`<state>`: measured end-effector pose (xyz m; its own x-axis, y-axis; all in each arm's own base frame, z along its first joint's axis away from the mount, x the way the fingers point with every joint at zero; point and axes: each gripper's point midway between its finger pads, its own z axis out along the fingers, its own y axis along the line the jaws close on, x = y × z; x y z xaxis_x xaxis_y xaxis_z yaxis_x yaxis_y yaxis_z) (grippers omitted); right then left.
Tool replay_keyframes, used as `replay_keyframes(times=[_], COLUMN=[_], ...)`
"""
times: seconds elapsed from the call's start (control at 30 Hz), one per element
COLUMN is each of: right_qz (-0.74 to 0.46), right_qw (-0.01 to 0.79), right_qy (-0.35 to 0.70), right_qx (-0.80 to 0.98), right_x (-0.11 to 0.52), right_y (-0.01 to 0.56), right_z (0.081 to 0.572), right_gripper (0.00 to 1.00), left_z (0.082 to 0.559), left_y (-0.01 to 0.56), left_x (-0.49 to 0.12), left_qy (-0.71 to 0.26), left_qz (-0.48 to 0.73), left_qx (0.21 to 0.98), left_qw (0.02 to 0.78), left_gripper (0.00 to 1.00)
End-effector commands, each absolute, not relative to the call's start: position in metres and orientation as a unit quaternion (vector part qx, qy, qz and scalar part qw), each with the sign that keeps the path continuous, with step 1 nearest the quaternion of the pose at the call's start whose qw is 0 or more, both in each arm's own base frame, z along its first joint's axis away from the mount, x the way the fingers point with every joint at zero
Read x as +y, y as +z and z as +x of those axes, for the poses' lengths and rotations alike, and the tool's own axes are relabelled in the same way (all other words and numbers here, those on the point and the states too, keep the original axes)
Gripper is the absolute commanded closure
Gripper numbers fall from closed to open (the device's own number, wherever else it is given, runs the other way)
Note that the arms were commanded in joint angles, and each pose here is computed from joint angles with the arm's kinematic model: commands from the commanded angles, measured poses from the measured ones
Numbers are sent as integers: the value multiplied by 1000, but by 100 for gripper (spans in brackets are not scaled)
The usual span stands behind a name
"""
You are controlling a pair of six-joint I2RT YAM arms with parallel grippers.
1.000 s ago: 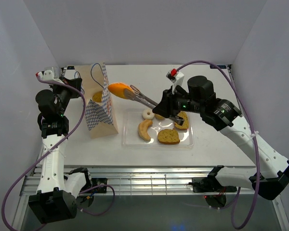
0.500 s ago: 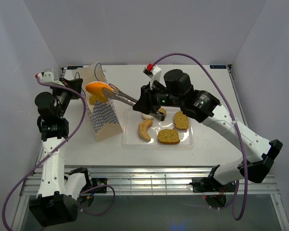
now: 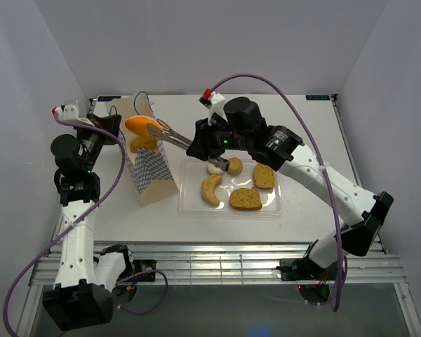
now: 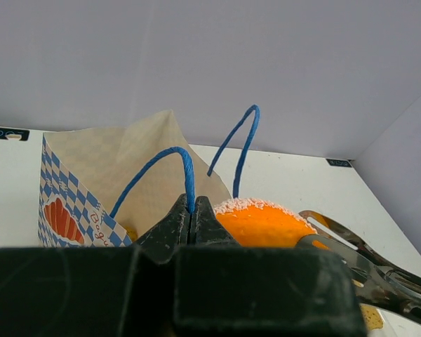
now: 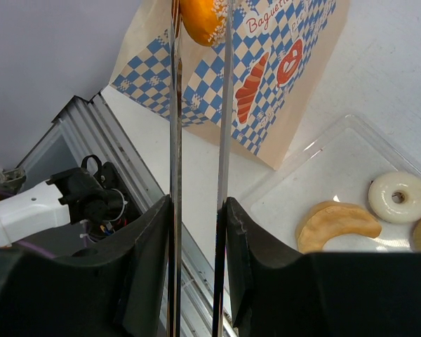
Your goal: Place the fake bread into the paper bag
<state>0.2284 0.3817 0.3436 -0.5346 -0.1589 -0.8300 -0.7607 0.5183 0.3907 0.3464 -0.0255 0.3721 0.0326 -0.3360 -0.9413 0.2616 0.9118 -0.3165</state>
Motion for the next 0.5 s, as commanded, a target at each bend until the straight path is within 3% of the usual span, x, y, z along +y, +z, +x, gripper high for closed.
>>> replay_keyframes(times=[0.0, 0.47], right_qz=[-288, -293], right_qw=[429, 419], right_qy=[424, 414], right_qx=[744, 754], right_x=[392, 409], right_y=[390, 387], right_z=[231, 236], right_gripper=[76, 76], left_z=[339, 341], left_y=[386, 384], left_x=[-30, -30], left_qy=[-215, -217], left_qz=[-14, -14], left_qx=[646, 648], left_qw=[733, 730], left_gripper=[100, 100])
